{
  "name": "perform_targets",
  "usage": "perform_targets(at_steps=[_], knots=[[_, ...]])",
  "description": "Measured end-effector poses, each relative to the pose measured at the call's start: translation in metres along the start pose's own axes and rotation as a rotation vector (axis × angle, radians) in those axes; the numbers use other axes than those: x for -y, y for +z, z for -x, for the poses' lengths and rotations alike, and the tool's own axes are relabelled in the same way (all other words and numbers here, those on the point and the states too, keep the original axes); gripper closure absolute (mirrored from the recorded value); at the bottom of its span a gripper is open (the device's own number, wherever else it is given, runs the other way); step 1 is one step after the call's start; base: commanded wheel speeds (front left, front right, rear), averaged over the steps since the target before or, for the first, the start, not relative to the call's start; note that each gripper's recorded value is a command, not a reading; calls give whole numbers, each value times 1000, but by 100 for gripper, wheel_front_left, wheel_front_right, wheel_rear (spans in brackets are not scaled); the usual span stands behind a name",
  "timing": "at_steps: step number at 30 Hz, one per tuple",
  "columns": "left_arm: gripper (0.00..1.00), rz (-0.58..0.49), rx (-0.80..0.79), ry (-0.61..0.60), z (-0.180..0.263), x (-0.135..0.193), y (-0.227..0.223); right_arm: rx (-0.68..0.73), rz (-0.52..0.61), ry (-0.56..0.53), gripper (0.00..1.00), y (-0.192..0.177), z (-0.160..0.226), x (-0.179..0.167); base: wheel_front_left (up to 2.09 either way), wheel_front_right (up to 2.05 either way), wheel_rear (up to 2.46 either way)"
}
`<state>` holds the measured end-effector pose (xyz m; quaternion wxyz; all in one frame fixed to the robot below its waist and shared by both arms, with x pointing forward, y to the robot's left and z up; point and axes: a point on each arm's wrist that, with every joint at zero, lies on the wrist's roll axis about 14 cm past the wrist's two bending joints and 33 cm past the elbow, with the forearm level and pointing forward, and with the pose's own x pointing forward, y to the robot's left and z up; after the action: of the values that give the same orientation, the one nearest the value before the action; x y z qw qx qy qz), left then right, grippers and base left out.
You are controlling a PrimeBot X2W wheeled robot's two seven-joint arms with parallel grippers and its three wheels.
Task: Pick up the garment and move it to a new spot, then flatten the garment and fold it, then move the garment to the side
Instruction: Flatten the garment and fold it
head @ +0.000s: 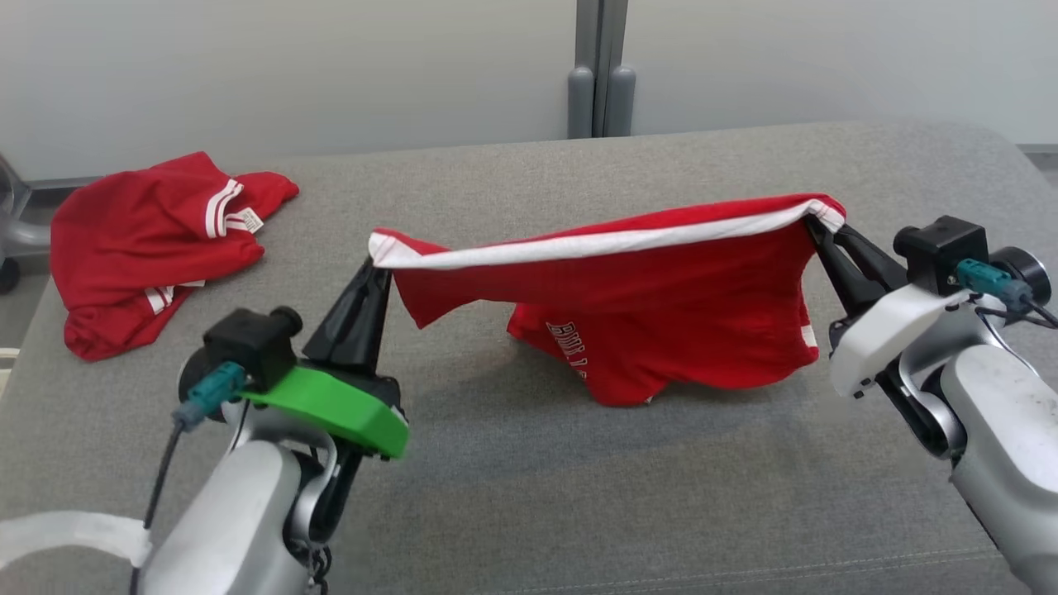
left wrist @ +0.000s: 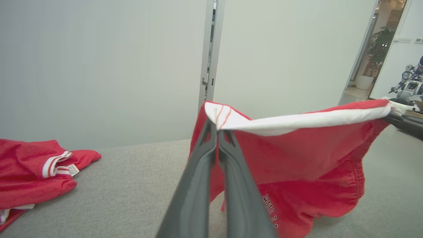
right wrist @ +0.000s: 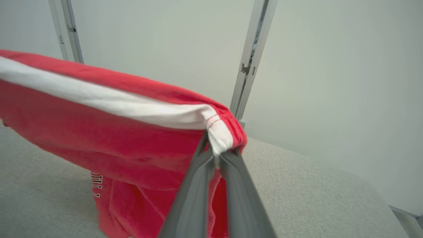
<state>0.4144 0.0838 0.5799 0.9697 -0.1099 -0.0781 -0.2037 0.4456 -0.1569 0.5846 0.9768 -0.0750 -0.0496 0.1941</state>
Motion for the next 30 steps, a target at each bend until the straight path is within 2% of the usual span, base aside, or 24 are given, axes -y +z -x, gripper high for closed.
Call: perform_targets(at_steps=[4,8,12,16,20,24,30], knots=[[100,-7,27,-48,-16,2,41,23,63,50,100,34,-7,-9,0,0,0],[100,24,-6,-38,-39,-10,59,-2,87,101,100,51,-30,-19,0,0,0],[100,5,-10,-33,-75,-19,85,12,119,90,100,79,-66,-6,0,0,0],[100,-37,70,-30,-112,-21,124,98,173,46,100,120,-104,15,0,0,0],[100,-107,207,23,-133,-40,168,184,219,29,100,147,-139,20,0,0,0],[100,-132,231,61,-144,-57,169,209,227,17,100,142,-164,24,0,0,0],[100,-113,147,77,-149,-75,124,124,196,24,100,88,-185,22,0,0,0]])
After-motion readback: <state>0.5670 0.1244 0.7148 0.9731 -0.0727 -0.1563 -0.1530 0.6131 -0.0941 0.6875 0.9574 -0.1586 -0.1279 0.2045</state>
